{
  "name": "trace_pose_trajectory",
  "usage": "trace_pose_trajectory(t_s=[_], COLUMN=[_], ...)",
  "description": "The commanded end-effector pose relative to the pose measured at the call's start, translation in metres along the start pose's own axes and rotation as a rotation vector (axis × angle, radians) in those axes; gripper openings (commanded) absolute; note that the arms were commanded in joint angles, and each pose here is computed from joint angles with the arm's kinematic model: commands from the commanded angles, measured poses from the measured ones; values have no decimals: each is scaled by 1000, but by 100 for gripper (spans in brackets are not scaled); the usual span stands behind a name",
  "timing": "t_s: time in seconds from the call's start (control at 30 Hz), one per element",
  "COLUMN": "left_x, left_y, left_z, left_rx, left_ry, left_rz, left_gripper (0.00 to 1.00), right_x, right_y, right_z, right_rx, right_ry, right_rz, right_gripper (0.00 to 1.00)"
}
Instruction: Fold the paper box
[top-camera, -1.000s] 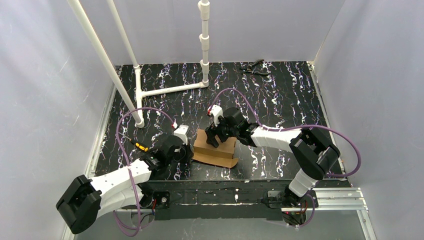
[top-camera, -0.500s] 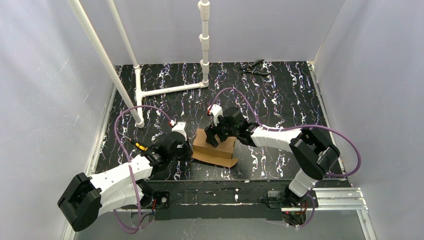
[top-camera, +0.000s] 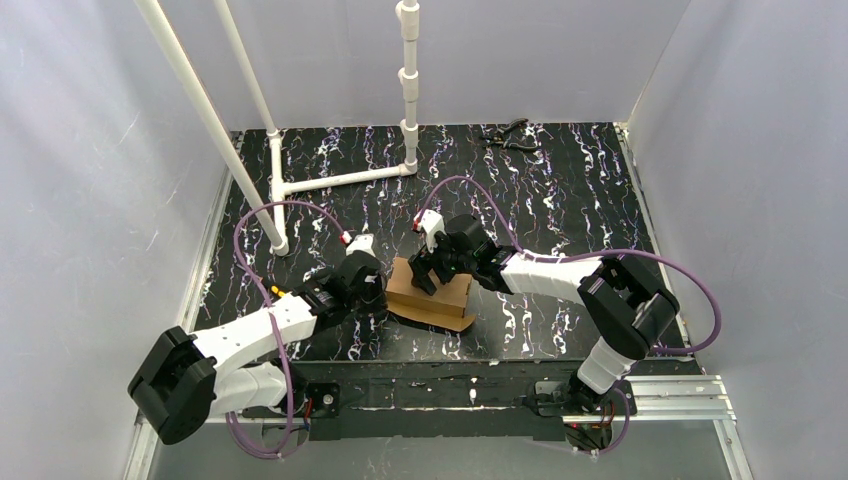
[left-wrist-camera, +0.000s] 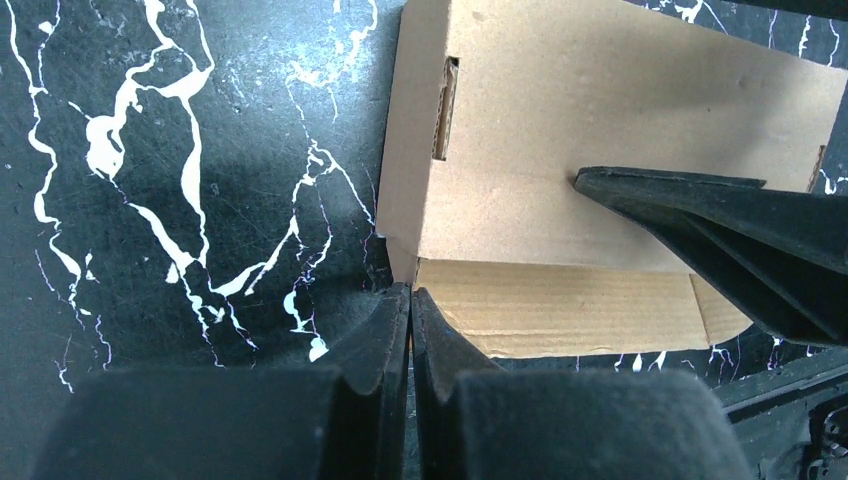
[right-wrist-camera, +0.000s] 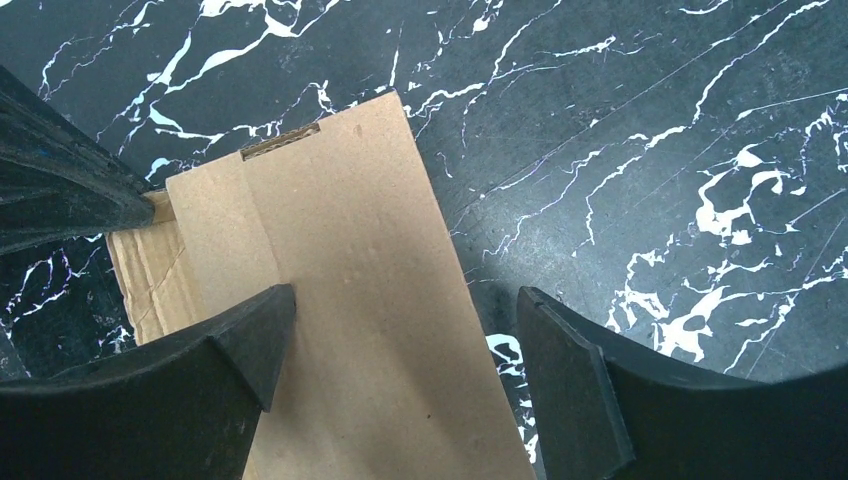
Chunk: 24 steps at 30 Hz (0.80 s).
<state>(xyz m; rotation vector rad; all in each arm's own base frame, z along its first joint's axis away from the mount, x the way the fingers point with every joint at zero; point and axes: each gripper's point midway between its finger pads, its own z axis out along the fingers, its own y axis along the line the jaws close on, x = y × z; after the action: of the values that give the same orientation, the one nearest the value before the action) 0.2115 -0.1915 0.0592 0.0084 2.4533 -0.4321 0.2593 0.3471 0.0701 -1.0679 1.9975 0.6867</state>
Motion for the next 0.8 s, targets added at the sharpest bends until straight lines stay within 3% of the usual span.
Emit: trace_pose_trajectory(t_s=[0.0, 0.17, 0.33, 0.6, 0.77], left_x=[-30, -21, -17, -22, -23], left_y=[-8, -9, -7, -10, -11], left_z=[-6, -6, -11, -25, -36], left_rx=[-3, 15, 30, 54, 87], left_ry=[-92, -63, -63, -76, -92], left_rz=[-61, -79, -101, -106, -92], left_gripper=[0, 0, 10, 18, 44], right_x=[50, 37, 19, -9, -22], right_y=[-3, -6, -8, -9, -4], right_z=[0, -4, -12, -28, -43], right_rx=[22, 35, 46, 5, -82], right_ry=[170, 142, 97, 24, -11], right_rz=[-21, -42, -78, -92, -114], right_gripper=[90, 95, 98, 98, 98])
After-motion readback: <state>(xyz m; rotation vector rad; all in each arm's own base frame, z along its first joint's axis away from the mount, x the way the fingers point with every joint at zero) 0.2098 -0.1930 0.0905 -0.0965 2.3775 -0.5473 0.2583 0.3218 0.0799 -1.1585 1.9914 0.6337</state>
